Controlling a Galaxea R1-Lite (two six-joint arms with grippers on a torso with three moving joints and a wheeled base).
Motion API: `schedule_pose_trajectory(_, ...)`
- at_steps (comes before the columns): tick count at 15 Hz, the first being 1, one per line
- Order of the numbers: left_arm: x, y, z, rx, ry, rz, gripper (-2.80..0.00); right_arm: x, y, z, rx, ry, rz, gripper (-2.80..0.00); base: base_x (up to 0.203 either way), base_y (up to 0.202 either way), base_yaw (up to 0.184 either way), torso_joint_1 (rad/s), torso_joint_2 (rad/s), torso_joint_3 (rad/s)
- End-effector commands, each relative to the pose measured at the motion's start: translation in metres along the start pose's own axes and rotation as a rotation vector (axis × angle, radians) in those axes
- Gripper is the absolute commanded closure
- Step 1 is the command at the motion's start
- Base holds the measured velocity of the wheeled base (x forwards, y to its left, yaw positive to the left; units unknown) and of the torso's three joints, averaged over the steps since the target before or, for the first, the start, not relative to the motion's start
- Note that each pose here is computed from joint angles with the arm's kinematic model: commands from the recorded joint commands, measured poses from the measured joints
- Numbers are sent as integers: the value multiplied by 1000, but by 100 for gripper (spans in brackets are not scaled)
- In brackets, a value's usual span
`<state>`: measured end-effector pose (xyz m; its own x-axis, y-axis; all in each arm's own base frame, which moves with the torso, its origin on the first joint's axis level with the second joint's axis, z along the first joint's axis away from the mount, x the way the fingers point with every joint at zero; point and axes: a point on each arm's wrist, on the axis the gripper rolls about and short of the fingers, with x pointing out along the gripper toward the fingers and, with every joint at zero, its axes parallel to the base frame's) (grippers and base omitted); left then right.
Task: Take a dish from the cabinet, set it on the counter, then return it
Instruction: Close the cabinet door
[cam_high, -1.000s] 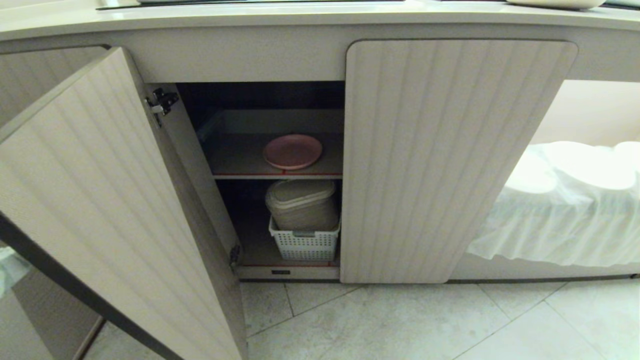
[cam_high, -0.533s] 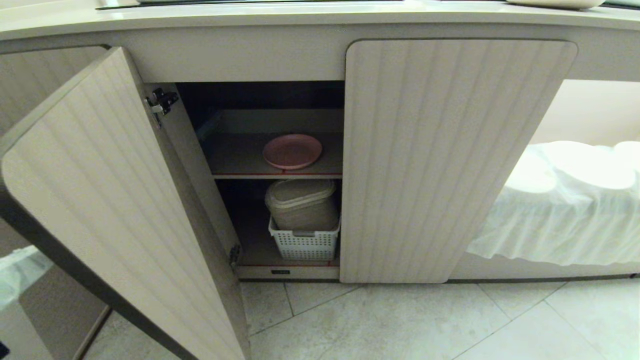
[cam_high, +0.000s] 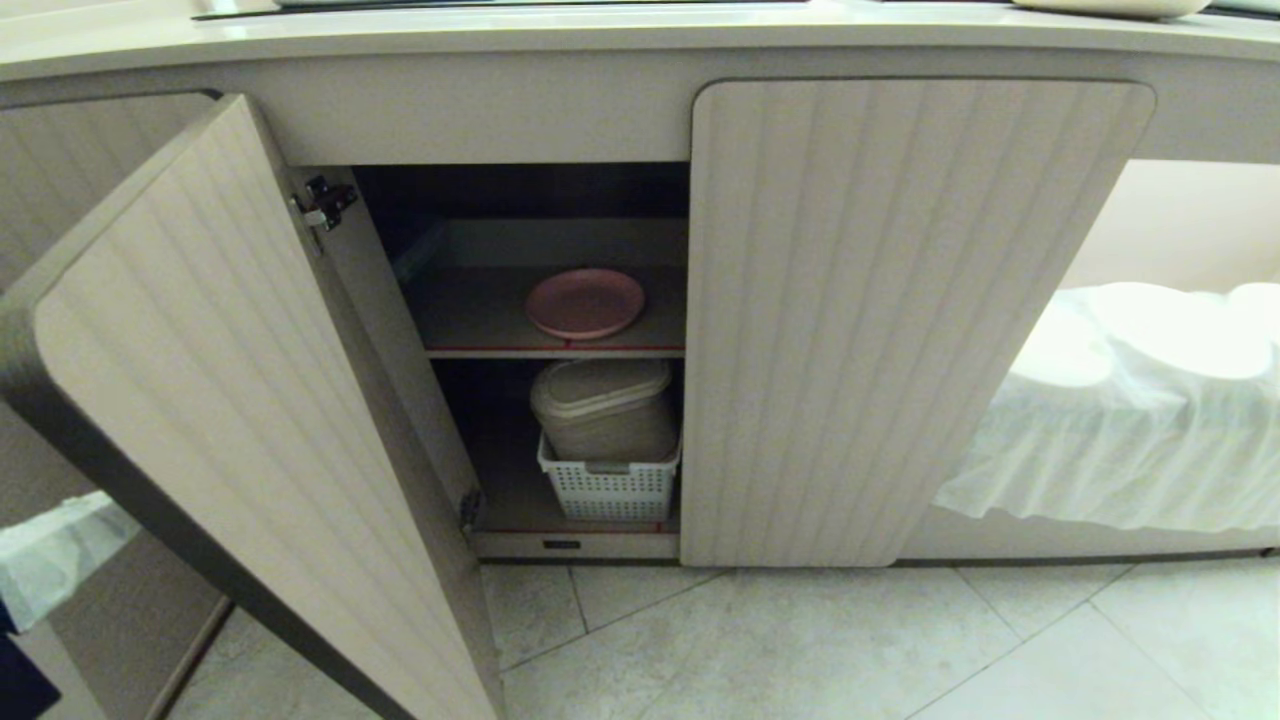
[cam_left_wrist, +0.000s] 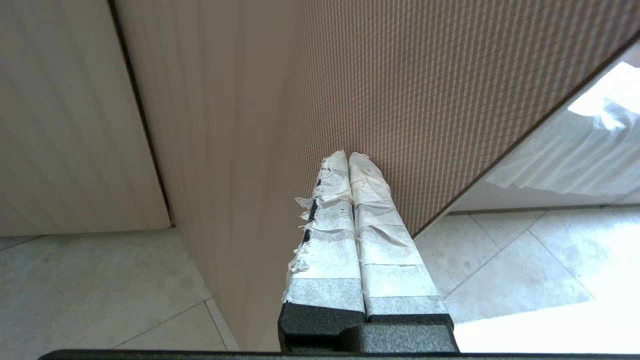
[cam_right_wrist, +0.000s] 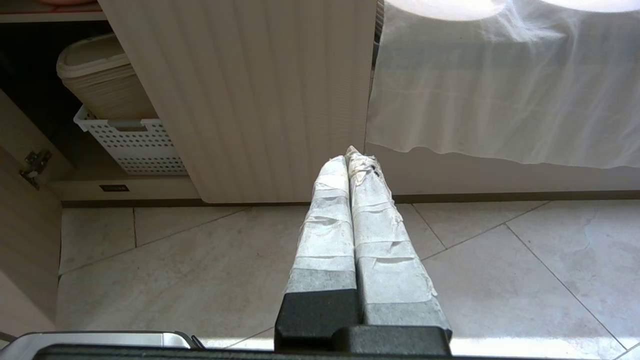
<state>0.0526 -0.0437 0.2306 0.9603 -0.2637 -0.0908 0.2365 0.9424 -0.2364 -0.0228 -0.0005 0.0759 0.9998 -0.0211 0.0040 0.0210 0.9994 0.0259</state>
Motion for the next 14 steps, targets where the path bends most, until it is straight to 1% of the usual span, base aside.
schedule_pose_trajectory(1,1,-1,0,2,8,-9,0,0,0,0,0,-1,0,0,0,0,0,0,0,0)
schedule_pose_trajectory(6,6,-5,-1,13,25,-7,0,0,0,0,0,-1,0,0,0,0,0,0,0,0)
schedule_pose_trajectory(9,16,-13,2,4,8,-9,0,0,0,0,0,-1,0,0,0,0,0,0,0,0)
schedule_pose_trajectory(14,27,-19,1,12,17,3,0,0,0,0,0,-1,0,0,0,0,0,0,0,0)
